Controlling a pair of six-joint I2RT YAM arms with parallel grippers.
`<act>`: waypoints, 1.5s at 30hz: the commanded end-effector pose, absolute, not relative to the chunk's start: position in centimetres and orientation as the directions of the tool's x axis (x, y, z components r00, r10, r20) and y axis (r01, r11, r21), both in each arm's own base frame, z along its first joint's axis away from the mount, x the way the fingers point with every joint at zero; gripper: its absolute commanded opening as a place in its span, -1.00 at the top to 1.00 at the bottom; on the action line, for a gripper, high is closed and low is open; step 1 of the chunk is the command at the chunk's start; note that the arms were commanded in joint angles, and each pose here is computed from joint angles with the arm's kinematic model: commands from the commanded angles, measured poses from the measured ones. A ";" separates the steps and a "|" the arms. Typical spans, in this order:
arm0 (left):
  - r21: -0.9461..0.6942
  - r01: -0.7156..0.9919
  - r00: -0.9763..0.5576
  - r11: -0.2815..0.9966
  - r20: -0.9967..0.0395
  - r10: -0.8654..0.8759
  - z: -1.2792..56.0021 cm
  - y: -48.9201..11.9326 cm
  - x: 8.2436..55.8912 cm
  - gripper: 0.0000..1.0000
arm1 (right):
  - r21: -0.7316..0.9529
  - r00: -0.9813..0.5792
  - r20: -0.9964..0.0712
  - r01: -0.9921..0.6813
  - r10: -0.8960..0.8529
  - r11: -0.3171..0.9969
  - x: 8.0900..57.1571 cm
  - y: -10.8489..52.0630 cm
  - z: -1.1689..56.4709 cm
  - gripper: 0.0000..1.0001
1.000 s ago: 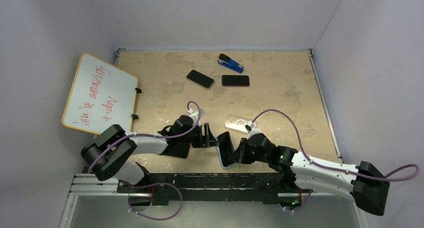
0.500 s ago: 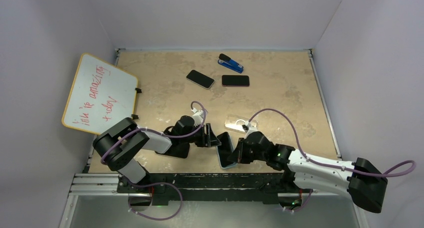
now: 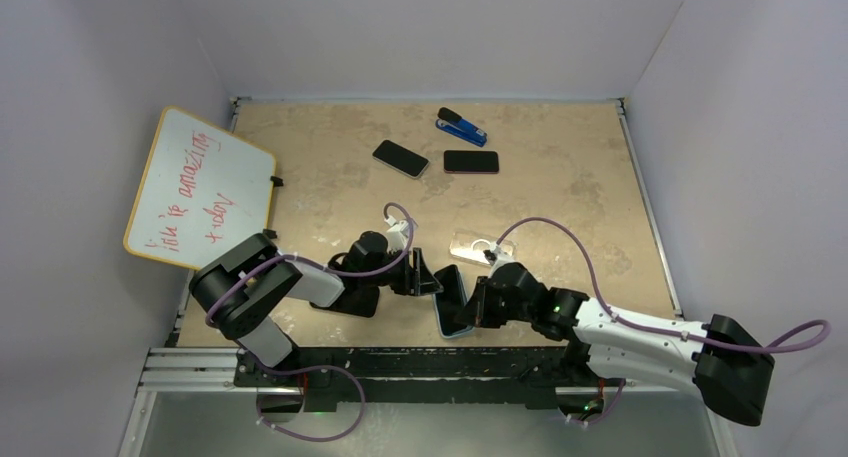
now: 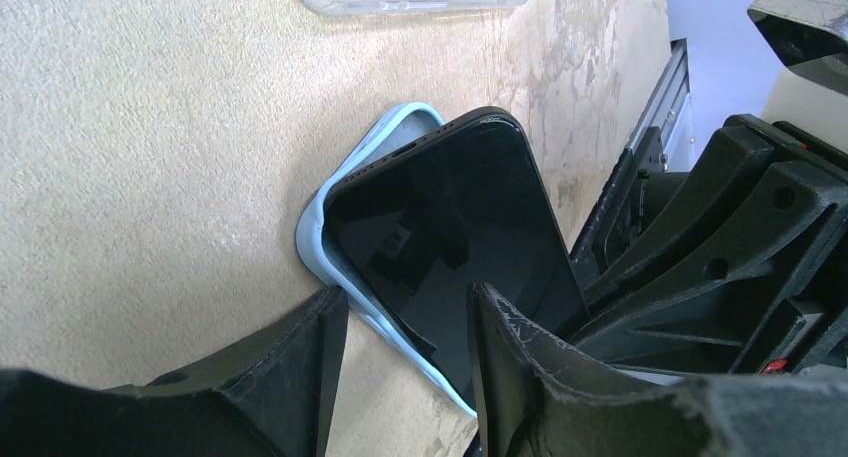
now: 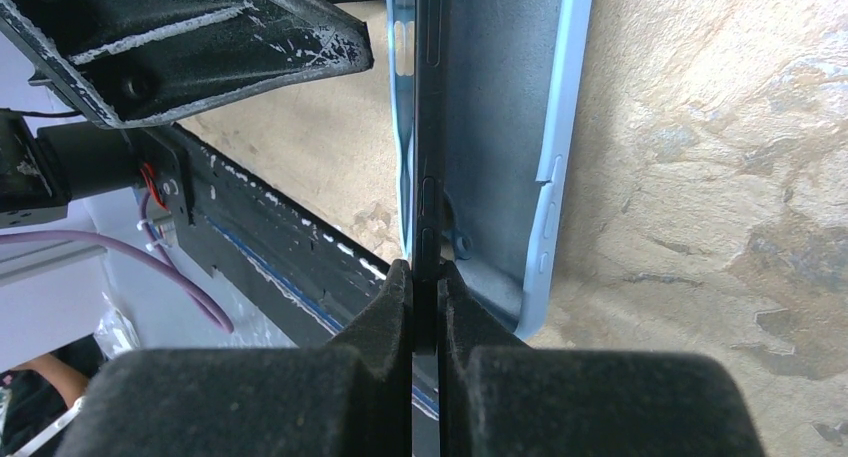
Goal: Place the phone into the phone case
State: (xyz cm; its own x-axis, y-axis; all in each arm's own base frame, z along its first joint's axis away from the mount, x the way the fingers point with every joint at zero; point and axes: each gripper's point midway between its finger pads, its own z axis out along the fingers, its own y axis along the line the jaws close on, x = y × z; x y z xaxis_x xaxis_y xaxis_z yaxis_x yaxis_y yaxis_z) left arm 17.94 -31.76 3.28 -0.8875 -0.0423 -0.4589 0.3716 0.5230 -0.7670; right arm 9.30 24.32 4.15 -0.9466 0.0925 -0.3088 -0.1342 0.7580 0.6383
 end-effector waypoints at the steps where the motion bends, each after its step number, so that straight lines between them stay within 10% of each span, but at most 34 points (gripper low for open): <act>1: -0.757 0.470 -0.851 0.454 -0.525 0.006 5.0 -33.0 17.5 0.01 | 0.505 -0.976 -0.218 -0.124 -0.013 0.854 6.5 21.0 0.1 1.00; 18: -0.747 0.475 -0.847 0.466 -0.531 0.012 5.6 -32.8 17.5 -0.02 | 0.416 -0.937 -0.343 -0.090 0.064 0.905 9.3 19.2 4.2 0.17; 45: -0.750 0.421 -0.874 0.510 -0.486 0.006 3.5 -34.1 17.4 0.10 | 0.290 -0.862 -0.507 -0.142 0.026 0.946 16.6 21.0 5.2 0.36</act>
